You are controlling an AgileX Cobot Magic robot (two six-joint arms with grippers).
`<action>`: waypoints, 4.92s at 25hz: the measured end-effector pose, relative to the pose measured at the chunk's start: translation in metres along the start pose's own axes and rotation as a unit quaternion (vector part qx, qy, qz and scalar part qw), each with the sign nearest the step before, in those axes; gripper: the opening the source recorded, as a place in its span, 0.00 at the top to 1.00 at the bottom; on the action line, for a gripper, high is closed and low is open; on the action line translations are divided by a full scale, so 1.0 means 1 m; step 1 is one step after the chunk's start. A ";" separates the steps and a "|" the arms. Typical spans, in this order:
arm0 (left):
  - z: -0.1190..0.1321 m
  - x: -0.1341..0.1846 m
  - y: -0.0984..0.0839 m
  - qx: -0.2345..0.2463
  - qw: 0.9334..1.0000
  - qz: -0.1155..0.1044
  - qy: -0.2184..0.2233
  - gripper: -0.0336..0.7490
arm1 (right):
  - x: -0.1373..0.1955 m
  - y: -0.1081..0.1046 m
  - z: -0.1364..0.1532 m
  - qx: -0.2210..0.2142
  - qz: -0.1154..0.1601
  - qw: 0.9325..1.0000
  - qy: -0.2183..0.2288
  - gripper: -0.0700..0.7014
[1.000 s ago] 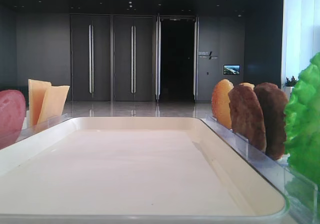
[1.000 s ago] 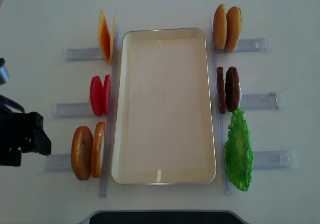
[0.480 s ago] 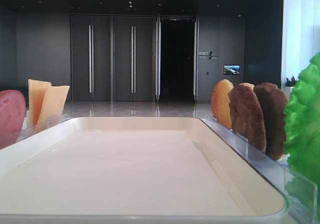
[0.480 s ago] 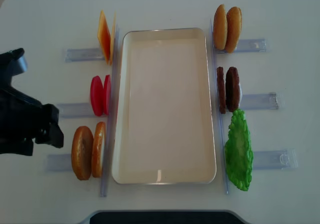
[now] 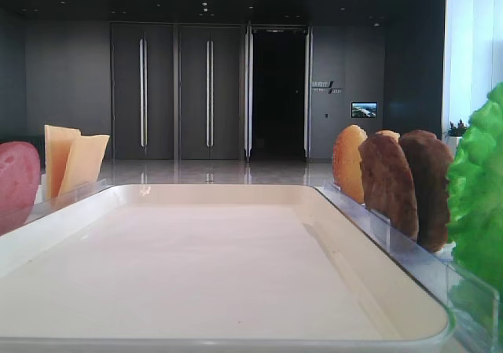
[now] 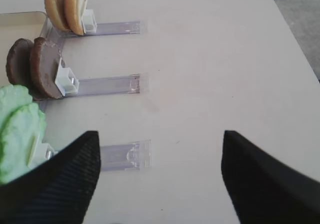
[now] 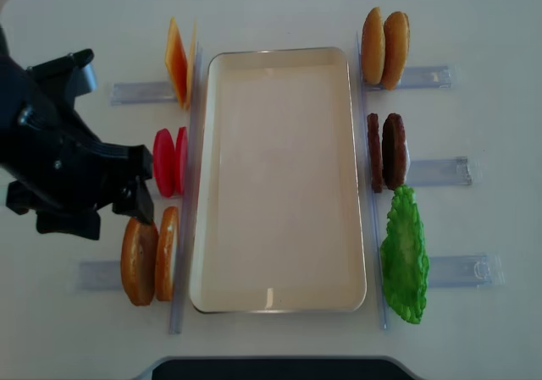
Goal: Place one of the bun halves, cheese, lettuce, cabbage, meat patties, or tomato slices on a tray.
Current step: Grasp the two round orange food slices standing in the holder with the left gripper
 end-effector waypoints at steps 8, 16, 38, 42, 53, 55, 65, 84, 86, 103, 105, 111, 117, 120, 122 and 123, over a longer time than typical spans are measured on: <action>0.024 0.003 -0.026 -0.029 0.999 0.003 0.036 0.22 | 0.000 0.000 0.000 0.000 0.000 1.000 0.000 0.24; 0.039 0.001 -0.028 -0.050 0.997 -0.013 0.054 0.22 | 0.000 0.000 0.000 0.000 0.000 1.000 0.000 0.24; 0.059 -0.002 -0.027 -0.084 0.994 -0.012 0.075 0.22 | 0.000 0.000 0.000 0.000 0.000 1.000 0.000 0.24; 0.062 -0.002 -0.027 -0.088 0.993 -0.008 0.079 0.22 | 0.000 0.000 0.000 0.000 0.000 1.000 0.000 0.24; 0.072 -0.006 -0.030 -0.090 0.993 -0.004 0.081 0.22 | 0.000 0.000 0.000 0.000 0.000 1.000 0.000 0.24; 0.075 -0.006 -0.030 -0.094 0.992 -0.003 0.085 0.22 | 0.000 0.000 0.000 0.000 0.000 1.000 0.000 0.24; 0.081 -0.008 -0.032 -0.094 0.992 0.008 0.086 0.22 | 0.000 0.000 0.000 0.000 0.000 1.000 0.000 0.24; 0.080 -0.002 -0.032 -0.089 0.990 0.038 0.108 0.47 | 0.000 0.000 0.000 0.000 0.000 1.000 0.000 0.24; 0.080 -0.001 -0.032 -0.089 0.989 0.039 0.108 0.47 | 0.000 0.000 0.000 0.000 0.000 1.000 0.000 0.24; 0.079 -0.004 -0.029 -0.097 0.989 0.045 0.102 0.68 | 0.000 0.000 0.000 0.000 0.000 1.000 0.000 0.24; 0.079 -0.004 -0.028 -0.100 0.989 0.047 0.101 0.70 | 0.000 0.000 0.000 0.000 0.000 1.000 0.000 0.24; 0.079 -0.005 -0.025 -0.109 0.987 0.062 0.100 0.79 | 0.000 0.000 0.000 0.000 0.000 1.000 0.000 0.24; 0.079 -0.005 -0.025 -0.109 0.986 0.070 0.101 0.79 | 0.000 0.000 0.000 0.000 0.000 1.000 0.000 0.24; 0.078 -0.005 -0.025 -0.108 0.987 0.072 0.100 0.79 | 0.000 0.000 0.000 0.000 0.000 1.000 0.000 0.24; 0.073 -0.005 -0.025 -0.102 0.988 0.072 0.093 0.80 | 0.000 0.000 0.000 0.000 0.000 1.000 0.000 0.24; 0.069 -0.005 -0.025 -0.096 0.989 0.073 0.088 0.80 | 0.000 0.000 0.000 0.000 0.000 1.000 0.000 0.24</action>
Point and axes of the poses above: a point on each arm's last joint axis where the gripper is mounted, z pointing out along that axis toward the gripper, y along the wrist's bending axis when the last joint is at zero, x = y × z, the point moved 7 cm from there along z, pointing out along that axis toward the gripper, and after that the axes turned 10 degrees about -z, right-handed, at the moved point
